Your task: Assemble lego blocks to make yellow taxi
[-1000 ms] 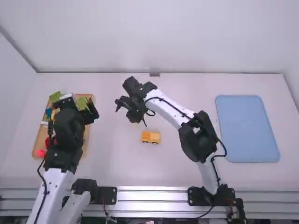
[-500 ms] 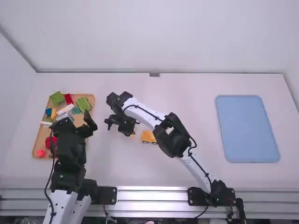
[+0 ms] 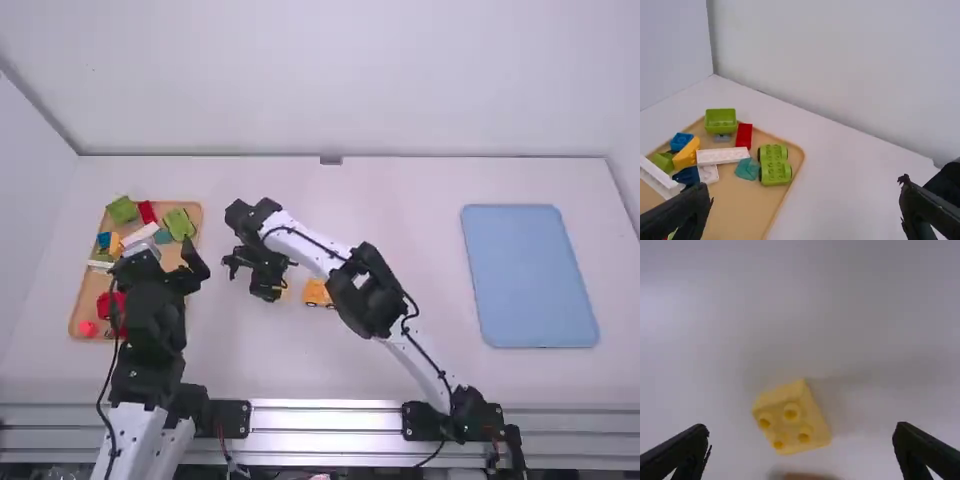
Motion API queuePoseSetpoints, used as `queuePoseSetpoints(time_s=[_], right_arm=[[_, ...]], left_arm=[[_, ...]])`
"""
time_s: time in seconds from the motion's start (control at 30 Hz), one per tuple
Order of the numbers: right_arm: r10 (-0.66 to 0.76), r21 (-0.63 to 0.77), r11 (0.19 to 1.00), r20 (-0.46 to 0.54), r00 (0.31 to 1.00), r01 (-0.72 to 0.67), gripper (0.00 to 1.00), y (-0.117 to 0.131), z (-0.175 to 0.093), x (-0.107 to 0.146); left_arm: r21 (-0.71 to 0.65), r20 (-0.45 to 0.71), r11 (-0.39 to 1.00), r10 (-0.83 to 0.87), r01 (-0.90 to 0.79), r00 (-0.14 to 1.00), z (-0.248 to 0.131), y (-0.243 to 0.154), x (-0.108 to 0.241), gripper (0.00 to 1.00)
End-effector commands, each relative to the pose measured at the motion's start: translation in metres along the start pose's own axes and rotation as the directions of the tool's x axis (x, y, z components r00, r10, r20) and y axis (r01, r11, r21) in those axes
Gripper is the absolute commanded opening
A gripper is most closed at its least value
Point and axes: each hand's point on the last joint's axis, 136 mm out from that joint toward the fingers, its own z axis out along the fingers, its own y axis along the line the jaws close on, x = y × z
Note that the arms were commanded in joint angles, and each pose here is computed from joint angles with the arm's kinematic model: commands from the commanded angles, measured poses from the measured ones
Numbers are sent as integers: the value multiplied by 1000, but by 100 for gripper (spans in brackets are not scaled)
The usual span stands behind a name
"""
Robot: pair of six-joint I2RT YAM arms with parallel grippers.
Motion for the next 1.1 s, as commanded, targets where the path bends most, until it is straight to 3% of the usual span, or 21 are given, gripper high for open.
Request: queuePoseSetpoints(time_s=[0.0,0.3,0.47,0.57,0.8,0.93,1.07], right_arm=[[58,42,997,80,995,-61,98,-18,-33,-5],[97,160,977,267,959,-144,98,-47,-128,1],[192,219,935,344,919,-278,98,-67,-139,15],[281,280,861,434,856,-424,98,-83,-138,42],[299,260,756,679,671,-600,98,-75,-175,100],[259,189,766,784,564,-615,98,-64,-185,126],[208,142,783,857,471,-605,98,-57,-185,149]], left_arm=[[17,-14,1000,2,-2,1000,3,-3,3,99],[148,-112,988,70,-53,991,19,-30,27,99],[163,-171,983,116,-88,978,33,-34,46,99],[198,-205,970,181,-140,962,45,-41,59,99],[426,-239,863,396,-271,887,58,-88,66,99],[575,-294,754,552,-317,780,58,-106,81,99],[693,-310,600,748,-399,587,56,-115,101,99]])
